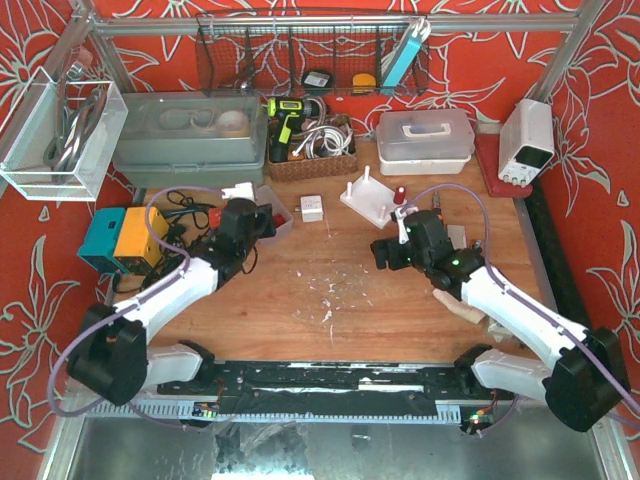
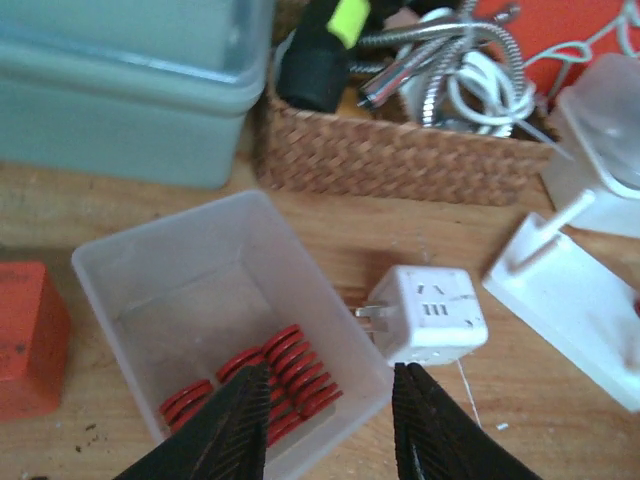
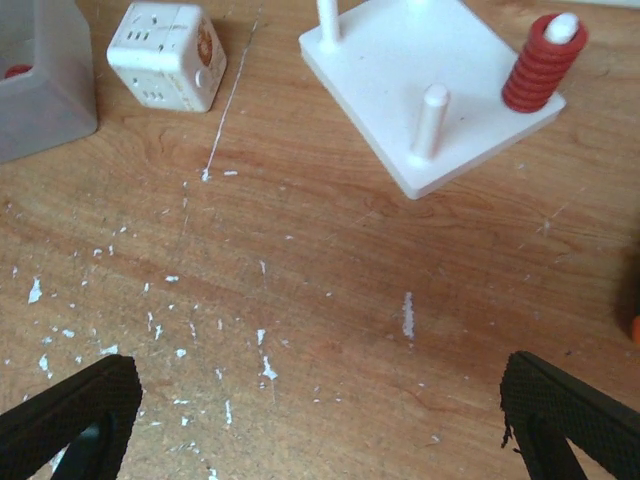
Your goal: Install the large spring
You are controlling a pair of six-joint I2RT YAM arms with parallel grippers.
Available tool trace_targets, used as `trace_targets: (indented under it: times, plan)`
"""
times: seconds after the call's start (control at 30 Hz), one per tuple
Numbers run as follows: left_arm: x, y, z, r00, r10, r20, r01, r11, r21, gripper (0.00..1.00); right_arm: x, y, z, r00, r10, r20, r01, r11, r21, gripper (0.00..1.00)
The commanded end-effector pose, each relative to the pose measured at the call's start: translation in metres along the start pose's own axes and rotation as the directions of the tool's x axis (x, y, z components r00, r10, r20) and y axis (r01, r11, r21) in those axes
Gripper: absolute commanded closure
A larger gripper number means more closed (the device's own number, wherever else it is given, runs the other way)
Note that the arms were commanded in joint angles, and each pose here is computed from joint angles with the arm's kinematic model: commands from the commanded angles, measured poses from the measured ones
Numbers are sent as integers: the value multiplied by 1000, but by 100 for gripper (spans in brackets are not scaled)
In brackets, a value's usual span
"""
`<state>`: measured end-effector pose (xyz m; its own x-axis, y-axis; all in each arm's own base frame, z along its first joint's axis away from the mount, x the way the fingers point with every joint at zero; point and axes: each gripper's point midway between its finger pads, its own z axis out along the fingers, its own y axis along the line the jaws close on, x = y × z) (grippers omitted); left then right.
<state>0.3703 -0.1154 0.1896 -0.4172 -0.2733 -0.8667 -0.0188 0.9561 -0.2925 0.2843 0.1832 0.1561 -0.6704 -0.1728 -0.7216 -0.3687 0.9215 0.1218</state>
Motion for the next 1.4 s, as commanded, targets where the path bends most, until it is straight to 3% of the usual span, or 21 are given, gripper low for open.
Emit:
trace_targets:
  times: [0.0,0.17,0.3,0.6,0.77,1.07,1.37]
  plan:
    - [19,14,20,979,-71,-193,68,997,-23,64,-19,-7,-12,991,25,133,-29,999,33,1]
    - [29,24,44,937,-130,-325,97,989,-114,68,-23,-5,-19,984,32,173,-35,999,14,2]
    - [55,33,56,874,-221,-434,129,964,-231,67,-24,-5,-22,983,32,182,-36,999,16,2]
    - [55,47,63,814,-405,-416,202,869,-452,69,-23,-4,-20,986,17,165,-21,1000,23,2]
    - [61,56,63,784,-449,-429,169,819,-548,72,-24,-6,-22,985,8,172,-15,999,41,2]
    - [79,66,65,731,-520,-443,102,724,-682,67,-23,-10,-20,985,-6,171,-7,997,74,1]
    - [109,73,83,704,-534,-469,69,708,-703,68,-22,-13,-18,987,-16,163,0,996,94,2]
